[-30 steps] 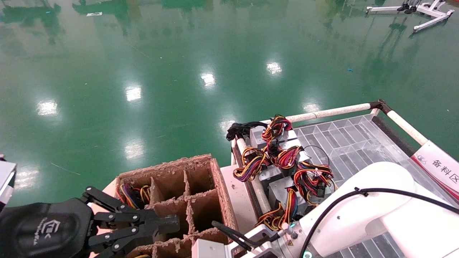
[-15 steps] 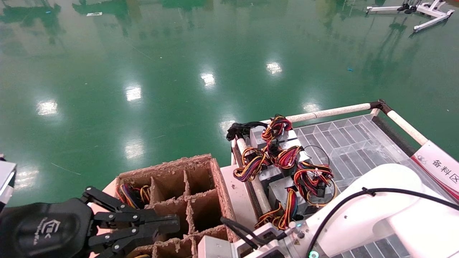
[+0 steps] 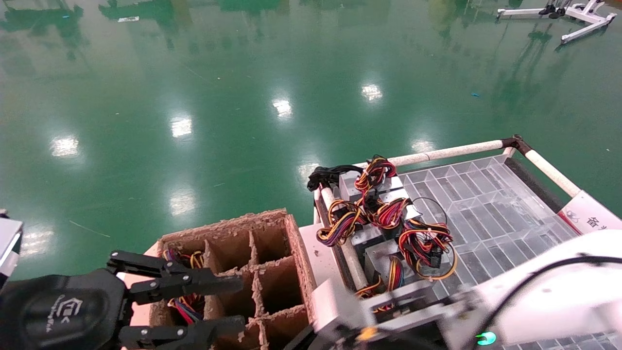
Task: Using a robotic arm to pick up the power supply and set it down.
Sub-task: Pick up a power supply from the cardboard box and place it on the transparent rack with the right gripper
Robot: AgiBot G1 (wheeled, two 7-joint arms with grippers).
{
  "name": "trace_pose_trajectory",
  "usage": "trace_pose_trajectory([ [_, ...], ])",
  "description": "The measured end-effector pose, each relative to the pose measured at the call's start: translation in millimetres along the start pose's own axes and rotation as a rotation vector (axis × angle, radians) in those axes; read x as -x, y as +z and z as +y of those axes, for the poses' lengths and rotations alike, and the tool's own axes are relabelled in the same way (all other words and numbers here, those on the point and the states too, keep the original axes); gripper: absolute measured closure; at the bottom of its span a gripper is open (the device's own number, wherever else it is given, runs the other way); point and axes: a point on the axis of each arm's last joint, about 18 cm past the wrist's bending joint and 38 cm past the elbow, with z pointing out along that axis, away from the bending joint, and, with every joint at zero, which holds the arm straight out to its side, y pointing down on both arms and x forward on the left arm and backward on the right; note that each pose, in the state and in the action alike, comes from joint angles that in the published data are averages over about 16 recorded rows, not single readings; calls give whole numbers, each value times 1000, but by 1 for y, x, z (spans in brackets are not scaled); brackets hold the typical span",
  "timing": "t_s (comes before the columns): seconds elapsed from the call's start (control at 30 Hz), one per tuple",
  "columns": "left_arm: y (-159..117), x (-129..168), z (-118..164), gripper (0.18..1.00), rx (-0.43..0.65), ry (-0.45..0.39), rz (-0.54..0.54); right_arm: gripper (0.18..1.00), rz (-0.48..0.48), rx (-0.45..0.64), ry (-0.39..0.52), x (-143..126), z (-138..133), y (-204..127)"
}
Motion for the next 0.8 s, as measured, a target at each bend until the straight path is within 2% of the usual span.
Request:
trace_pose_trajectory([
  [0.27, 0, 0, 0, 712, 0, 0, 0, 955, 73, -141, -75, 13, -24, -48],
  [0.4, 0, 0, 0, 606, 0, 0, 0, 956, 106, -185, -122, 20, -38, -71],
  [0.6, 0, 0, 0, 455, 0, 0, 0, 956, 167, -211, -201, 31, -60, -108],
  [0.8, 0, 0, 0, 333, 0, 0, 0, 957, 254, -189, -276, 42, -84, -151],
])
